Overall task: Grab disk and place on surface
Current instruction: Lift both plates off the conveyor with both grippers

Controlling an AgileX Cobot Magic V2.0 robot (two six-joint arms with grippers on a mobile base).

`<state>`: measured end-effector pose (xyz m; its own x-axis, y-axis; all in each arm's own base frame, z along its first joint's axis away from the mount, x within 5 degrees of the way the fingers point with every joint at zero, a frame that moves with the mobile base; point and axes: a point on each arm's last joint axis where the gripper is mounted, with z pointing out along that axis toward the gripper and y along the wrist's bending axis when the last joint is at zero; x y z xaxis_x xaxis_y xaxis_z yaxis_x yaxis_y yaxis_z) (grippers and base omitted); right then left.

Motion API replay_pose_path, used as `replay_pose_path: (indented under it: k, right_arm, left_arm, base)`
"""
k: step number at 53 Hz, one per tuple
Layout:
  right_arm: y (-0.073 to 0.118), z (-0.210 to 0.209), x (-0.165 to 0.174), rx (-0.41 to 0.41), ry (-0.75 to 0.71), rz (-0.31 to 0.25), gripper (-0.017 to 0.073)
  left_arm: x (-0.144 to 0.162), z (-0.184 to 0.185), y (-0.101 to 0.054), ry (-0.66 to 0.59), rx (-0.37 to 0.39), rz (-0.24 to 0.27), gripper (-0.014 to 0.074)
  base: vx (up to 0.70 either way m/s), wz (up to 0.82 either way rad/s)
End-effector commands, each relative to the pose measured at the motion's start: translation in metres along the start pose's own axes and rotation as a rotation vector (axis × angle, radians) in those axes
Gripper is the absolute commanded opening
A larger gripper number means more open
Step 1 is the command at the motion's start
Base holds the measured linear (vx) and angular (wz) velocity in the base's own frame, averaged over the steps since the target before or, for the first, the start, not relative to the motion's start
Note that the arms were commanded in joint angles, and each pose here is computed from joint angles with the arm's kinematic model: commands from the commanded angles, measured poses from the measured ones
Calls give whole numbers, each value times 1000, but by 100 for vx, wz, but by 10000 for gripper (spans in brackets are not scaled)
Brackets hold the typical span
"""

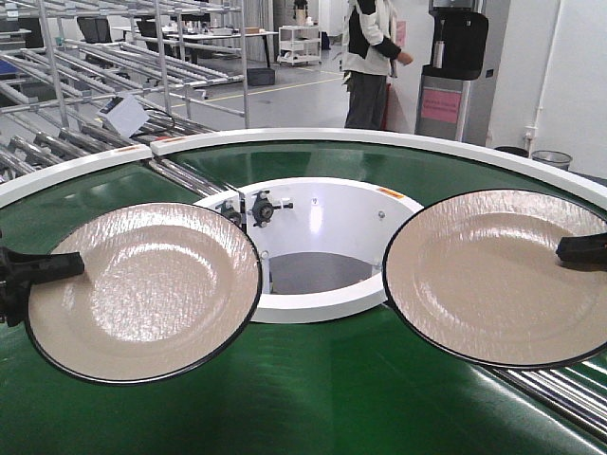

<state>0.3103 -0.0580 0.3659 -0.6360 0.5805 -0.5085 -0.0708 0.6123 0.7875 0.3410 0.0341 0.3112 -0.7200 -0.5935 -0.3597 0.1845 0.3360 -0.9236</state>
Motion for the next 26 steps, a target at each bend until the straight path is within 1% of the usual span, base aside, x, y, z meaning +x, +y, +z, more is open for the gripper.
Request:
replay_pose_path:
  k: [1, 17, 26]
  right_arm:
    - [30, -14, -8, -116, -94, 9, -9]
    - [29, -14, -8, -116, -91, 10, -9]
    - [28, -13, -8, -115, -89, 13, -9]
  left_arm:
    - [-7, -7, -45, -66, 216, -4, -2]
    - [-7, -7, -45, -66, 216, -4, -2]
    - [-7, -7, -45, -66, 216, -4, -1]
  base:
    - [0, 0]
    - [0, -1]
    - [-4, -15]
